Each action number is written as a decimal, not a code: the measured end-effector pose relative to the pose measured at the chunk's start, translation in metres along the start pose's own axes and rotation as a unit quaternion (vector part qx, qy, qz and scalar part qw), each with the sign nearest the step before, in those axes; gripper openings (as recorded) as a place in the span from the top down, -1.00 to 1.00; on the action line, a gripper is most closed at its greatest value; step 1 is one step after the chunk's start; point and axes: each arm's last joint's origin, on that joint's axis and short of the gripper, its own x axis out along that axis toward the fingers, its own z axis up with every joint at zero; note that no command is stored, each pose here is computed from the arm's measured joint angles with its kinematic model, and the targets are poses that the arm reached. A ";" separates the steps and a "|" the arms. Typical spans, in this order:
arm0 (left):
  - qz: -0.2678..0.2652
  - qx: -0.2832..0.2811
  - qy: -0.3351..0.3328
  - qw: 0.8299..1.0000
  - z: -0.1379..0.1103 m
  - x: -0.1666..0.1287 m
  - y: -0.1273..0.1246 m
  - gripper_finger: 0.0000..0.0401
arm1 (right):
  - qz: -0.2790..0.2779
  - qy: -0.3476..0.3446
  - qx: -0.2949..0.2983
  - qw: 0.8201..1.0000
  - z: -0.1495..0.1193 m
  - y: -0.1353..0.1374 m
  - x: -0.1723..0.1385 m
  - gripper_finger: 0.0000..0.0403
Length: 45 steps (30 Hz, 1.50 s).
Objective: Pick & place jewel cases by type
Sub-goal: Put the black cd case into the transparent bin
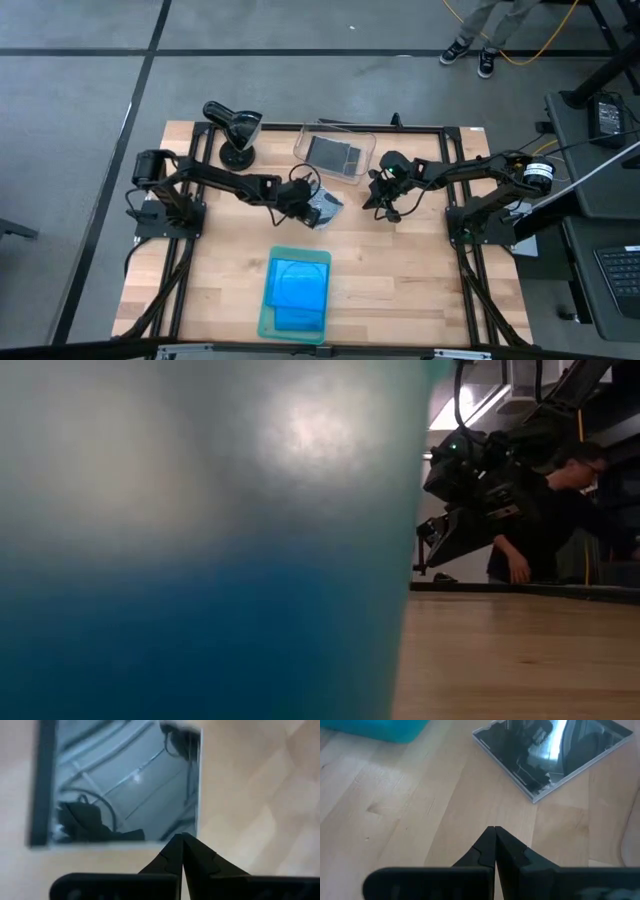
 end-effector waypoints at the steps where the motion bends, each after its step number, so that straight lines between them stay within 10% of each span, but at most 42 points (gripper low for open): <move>1: 0.011 0.003 -0.008 1.000 0.004 -0.002 0.000 0.99 | 0.000 0.000 0.000 1.000 0.000 0.000 0.000 0.95; 21: 0.183 0.005 -0.002 0.983 0.047 -0.016 0.063 0.99 | 0.005 0.019 0.029 0.999 -0.001 0.013 0.029 0.95; 36: 0.165 0.008 0.045 0.985 0.018 0.021 0.049 0.98 | 0.014 0.042 0.056 0.997 -0.004 0.022 0.042 0.95; 45: 0.056 -0.030 0.052 0.997 -0.001 0.023 0.015 0.99 | 0.008 0.046 0.059 0.997 -0.005 0.022 0.042 0.95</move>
